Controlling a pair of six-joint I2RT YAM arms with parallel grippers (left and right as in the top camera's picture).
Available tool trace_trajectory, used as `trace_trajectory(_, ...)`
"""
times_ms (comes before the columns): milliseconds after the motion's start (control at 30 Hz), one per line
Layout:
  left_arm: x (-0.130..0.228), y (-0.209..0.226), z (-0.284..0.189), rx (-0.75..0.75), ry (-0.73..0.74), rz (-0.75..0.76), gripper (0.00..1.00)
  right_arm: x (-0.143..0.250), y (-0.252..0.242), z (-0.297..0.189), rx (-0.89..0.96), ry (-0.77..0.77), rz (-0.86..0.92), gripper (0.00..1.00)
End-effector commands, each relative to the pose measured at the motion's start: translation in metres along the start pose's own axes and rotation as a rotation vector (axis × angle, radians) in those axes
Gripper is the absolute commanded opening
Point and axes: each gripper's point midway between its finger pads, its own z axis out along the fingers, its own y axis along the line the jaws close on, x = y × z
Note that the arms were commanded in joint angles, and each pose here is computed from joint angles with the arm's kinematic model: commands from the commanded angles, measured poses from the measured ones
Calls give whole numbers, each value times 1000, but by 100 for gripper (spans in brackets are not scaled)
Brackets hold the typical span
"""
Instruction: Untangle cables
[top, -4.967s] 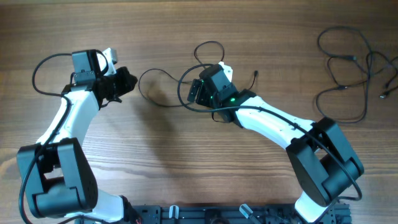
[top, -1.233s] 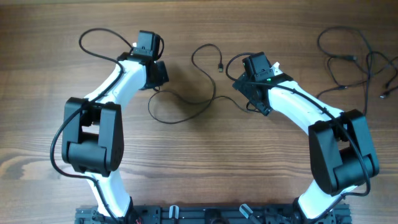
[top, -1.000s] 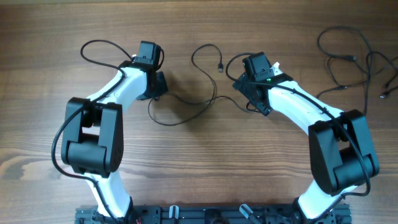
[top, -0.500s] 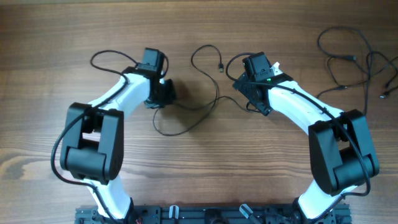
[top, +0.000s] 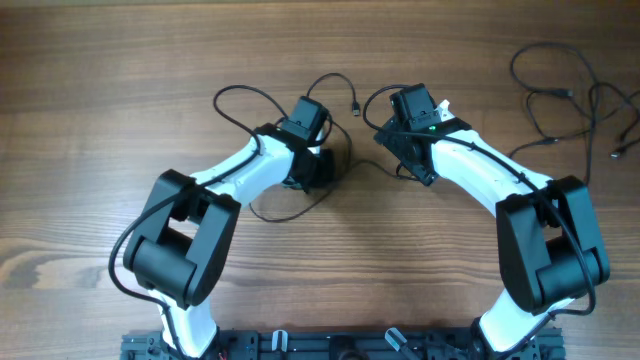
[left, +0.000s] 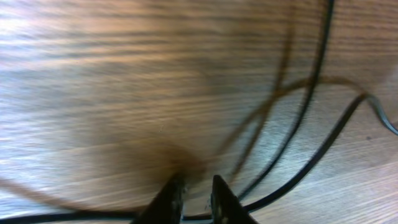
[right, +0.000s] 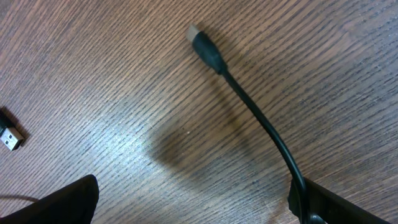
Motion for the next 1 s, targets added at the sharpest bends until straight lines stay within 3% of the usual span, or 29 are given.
trace_trajectory(0,10,20,17,-73,34,-28,15,3,-2,3,10,12,12,100)
trace_trajectory(267,-84,24,-24,-13,-232,-101,16,3,-2,3,9,11,12,100)
trace_trajectory(633,-151,37,-32,-55,-529,-160,17,3,-1,3,5,9,13,100)
trace_trajectory(967,-206,47,-30,-59,-797,-176,6,3,-1,3,5,9,13,100)
